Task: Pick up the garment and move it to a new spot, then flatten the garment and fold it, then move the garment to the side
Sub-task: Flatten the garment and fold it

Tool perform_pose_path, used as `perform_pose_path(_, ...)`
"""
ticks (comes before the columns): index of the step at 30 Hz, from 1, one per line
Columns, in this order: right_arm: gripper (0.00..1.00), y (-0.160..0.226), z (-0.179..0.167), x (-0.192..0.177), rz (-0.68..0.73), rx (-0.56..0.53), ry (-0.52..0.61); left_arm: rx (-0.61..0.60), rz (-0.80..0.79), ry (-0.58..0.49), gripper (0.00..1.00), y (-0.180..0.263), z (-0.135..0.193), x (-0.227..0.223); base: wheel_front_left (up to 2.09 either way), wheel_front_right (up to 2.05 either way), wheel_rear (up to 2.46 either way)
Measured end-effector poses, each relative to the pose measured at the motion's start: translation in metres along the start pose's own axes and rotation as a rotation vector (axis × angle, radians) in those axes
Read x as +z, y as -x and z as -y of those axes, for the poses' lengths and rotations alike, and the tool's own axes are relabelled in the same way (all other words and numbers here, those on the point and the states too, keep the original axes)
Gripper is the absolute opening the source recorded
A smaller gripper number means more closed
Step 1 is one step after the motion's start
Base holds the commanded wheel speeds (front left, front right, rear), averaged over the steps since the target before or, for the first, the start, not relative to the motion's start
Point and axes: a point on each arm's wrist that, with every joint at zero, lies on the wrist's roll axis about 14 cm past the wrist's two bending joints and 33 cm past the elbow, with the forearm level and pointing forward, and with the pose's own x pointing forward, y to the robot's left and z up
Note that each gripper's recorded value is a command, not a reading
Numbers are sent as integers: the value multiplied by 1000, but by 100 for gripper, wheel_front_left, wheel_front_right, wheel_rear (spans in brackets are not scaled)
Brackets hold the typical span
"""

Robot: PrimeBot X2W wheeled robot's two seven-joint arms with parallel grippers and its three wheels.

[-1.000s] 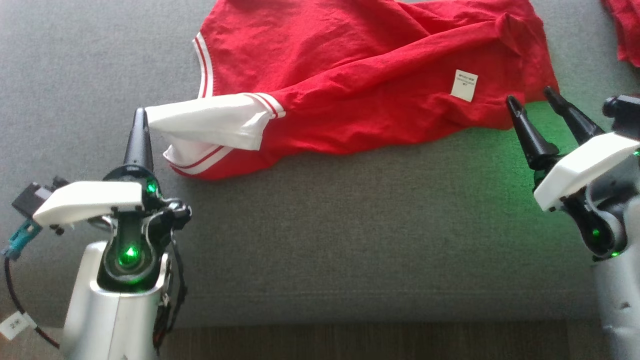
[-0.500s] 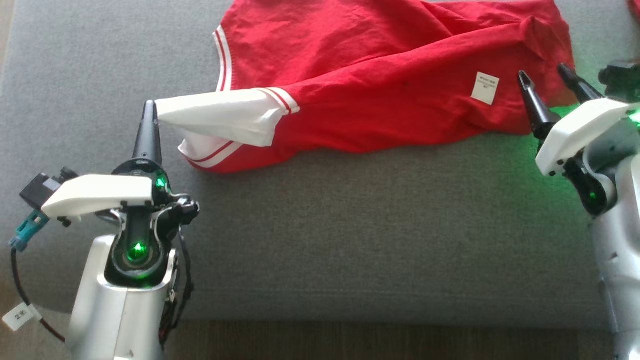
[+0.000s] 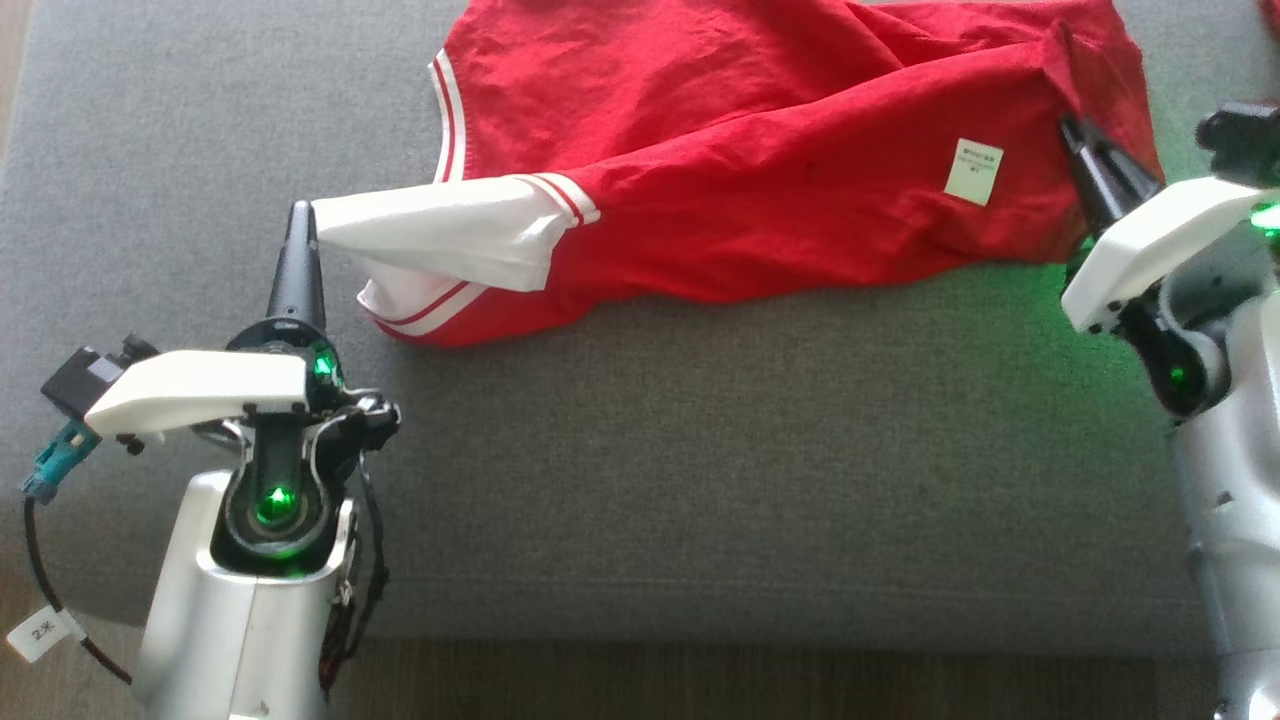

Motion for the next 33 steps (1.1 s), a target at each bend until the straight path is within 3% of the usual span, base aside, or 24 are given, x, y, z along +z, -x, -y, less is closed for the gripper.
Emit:
perform_pose_path(9, 0, -24, -3, 50, 121, 7, 34, 8, 4, -4, 0, -1, -4, 1, 0, 0, 0)
perform_pose_path(14, 0, -37, -3, 47, 101, 2, 18, 17, 18, -7, 0, 0, -7, 6, 0, 0, 0)
perform_pose_path(16, 100, -40, -4, 39, 76, 0, 1, 19, 22, -8, 0, 0, -8, 8, 0, 0, 0)
perform_pose_path(25, 100, -24, 13, 50, 137, -20, -66, -2, 54, -8, 0, 7, -1, 18, 0, 0, 0)
perform_pose_path(33, 100, 19, 28, 6, 74, -30, -15, -1, 65, -10, 0, 7, -2, 21, 0, 0, 0)
